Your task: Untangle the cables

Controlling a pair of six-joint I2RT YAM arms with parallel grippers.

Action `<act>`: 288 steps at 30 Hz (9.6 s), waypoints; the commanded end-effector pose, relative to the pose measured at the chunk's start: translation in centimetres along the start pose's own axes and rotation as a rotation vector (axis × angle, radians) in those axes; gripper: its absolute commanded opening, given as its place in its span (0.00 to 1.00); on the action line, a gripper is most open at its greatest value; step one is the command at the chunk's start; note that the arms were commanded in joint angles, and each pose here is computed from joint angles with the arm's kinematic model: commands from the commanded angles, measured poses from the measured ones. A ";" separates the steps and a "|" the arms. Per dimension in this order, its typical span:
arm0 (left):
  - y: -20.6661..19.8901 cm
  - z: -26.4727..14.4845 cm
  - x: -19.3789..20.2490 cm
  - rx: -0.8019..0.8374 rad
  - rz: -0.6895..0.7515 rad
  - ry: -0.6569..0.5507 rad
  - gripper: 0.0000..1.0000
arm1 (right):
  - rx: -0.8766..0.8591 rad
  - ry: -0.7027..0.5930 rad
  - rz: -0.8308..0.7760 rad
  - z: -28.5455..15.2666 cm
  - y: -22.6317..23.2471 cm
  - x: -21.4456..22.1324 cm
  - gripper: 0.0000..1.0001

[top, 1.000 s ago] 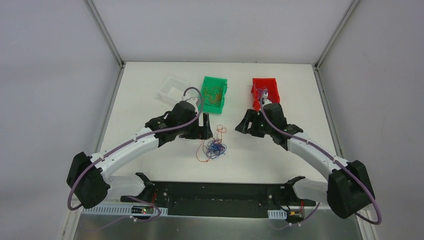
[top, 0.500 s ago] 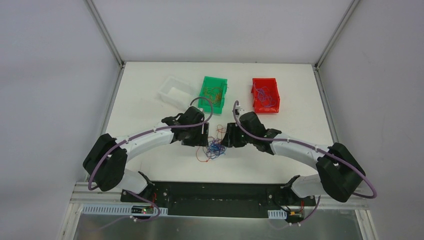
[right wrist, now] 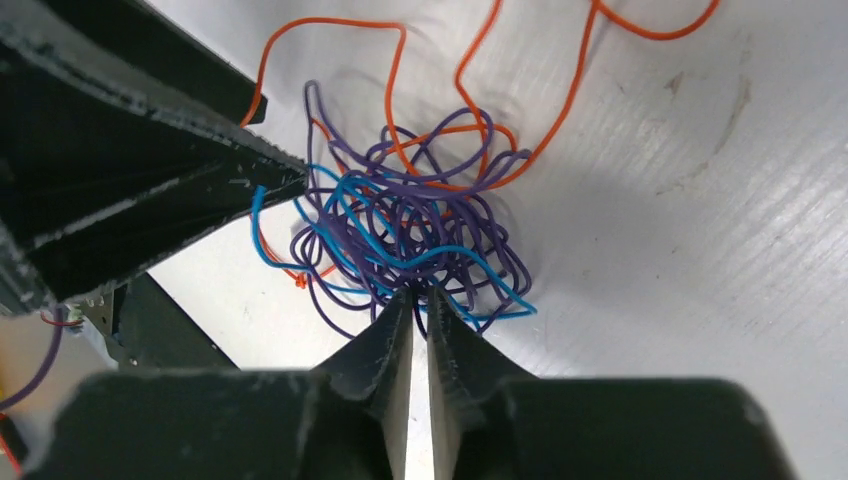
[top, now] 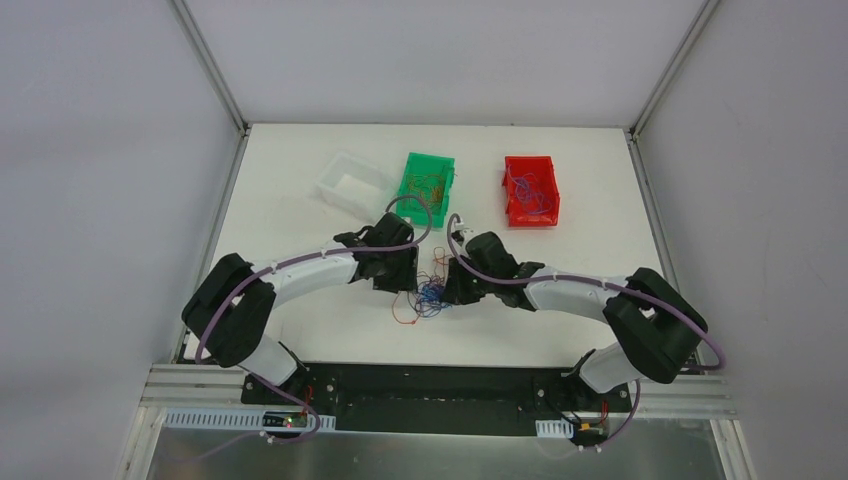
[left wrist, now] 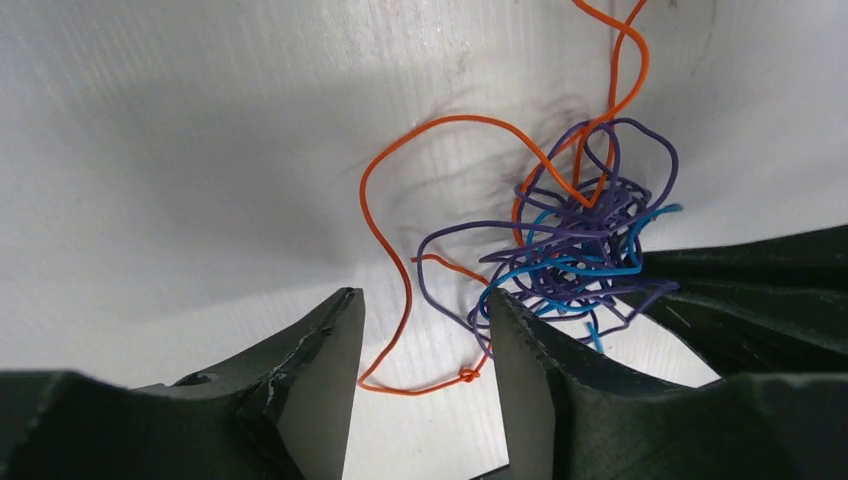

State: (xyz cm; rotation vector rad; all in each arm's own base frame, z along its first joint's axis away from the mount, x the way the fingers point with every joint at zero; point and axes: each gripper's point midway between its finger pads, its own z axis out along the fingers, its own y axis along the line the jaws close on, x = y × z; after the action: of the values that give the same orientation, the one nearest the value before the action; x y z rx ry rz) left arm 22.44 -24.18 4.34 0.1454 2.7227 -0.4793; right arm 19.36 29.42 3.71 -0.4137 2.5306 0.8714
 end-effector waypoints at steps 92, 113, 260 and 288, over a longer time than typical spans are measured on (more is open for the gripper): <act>8.1 -13.2 -7.3 -0.040 -0.275 -0.488 0.00 | 0.180 -0.094 -0.168 -3.1 1.7 -6.8 0.79; 7.7 -13.4 -7.7 -0.030 -0.271 -0.491 0.00 | 0.170 -0.037 -0.159 0.6 1.0 -5.7 0.76; -0.5 0.0 -29.8 -0.079 -0.139 -0.400 0.00 | 0.482 -0.639 0.479 -12.2 -15.3 -7.7 0.00; -0.7 -13.6 -26.2 -0.084 0.037 -0.494 0.85 | 0.349 -0.523 0.355 -10.2 -11.3 -8.4 0.00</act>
State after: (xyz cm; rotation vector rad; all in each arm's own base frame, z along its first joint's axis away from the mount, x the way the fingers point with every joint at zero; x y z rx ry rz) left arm 45.06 -23.82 21.76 0.0344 2.3343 -0.3643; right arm 27.51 12.49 6.57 0.4848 2.2402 0.4309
